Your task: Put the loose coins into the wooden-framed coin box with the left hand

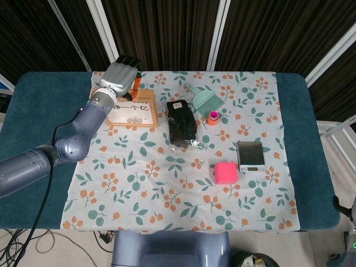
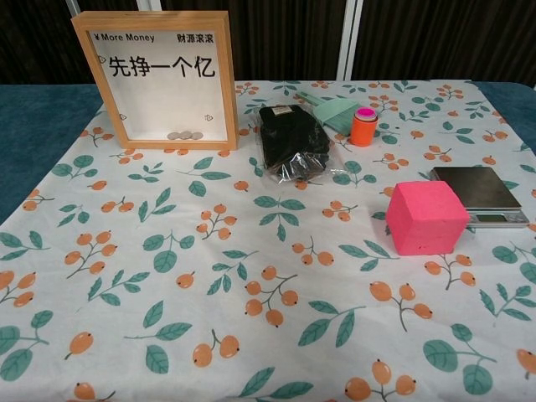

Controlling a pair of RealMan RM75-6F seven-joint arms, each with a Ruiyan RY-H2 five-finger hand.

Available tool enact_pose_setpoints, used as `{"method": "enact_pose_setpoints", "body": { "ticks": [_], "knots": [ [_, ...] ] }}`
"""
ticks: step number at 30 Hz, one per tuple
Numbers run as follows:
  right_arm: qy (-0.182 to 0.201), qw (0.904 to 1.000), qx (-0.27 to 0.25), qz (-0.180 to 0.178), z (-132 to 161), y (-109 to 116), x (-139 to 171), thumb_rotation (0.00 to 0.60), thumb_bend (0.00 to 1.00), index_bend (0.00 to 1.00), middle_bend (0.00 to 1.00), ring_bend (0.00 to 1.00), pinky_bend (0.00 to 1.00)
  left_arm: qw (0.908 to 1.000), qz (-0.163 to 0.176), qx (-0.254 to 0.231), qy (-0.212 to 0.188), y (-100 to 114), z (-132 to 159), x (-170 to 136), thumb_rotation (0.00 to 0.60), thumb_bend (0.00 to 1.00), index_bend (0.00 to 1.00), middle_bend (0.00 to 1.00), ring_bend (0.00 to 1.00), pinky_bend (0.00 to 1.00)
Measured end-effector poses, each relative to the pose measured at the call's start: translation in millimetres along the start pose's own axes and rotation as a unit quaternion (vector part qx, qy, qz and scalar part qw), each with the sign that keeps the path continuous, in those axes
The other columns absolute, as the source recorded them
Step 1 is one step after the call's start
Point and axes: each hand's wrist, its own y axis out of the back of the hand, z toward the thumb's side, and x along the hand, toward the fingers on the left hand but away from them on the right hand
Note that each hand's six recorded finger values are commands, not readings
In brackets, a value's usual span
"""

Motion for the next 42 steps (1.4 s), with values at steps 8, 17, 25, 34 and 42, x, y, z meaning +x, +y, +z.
{"method": "enact_pose_setpoints", "body": {
  "ticks": [8, 17, 25, 34, 42],
  "knots": [
    [-0.001, 1.0, 0.0, 0.002, 0, -1, 1, 0.6, 0.39, 0.09, 0.03, 0.0, 0.0, 0.9998, -0.009, -0.016, 0.01, -9, -18, 6, 0.6, 0.67, 0.69, 0.09, 0.0, 0.0],
    [-0.003, 1.0, 0.0, 0.002, 0, -2, 1, 0.6, 0.39, 0.09, 0.03, 0.0, 0.0, 0.9993, -0.008, -0.026, 0.026, -15, -37, 12, 0.6, 0.64, 0.69, 0.08, 0.0, 0.0],
    [-0.003, 1.0, 0.0, 0.003, 0, -2, 1, 0.6, 0.39, 0.09, 0.03, 0.0, 0.0, 0.9991, -0.018, -0.025, 0.029, -24, -45, 14, 0.6, 0.6, 0.69, 0.08, 0.0, 0.0],
    [-0.003, 1.0, 0.0, 0.002, 0, -2, 1, 0.6, 0.39, 0.09, 0.03, 0.0, 0.0, 0.9988, -0.034, -0.026, 0.025, -30, -45, 15, 0.6, 0.57, 0.68, 0.07, 0.0, 0.0],
    [-0.002, 1.0, 0.0, 0.001, 0, -2, 1, 0.6, 0.39, 0.09, 0.03, 0.0, 0.0, 0.9986, -0.038, -0.025, 0.027, -31, -47, 14, 0.6, 0.55, 0.66, 0.07, 0.0, 0.0]
  ]
}}
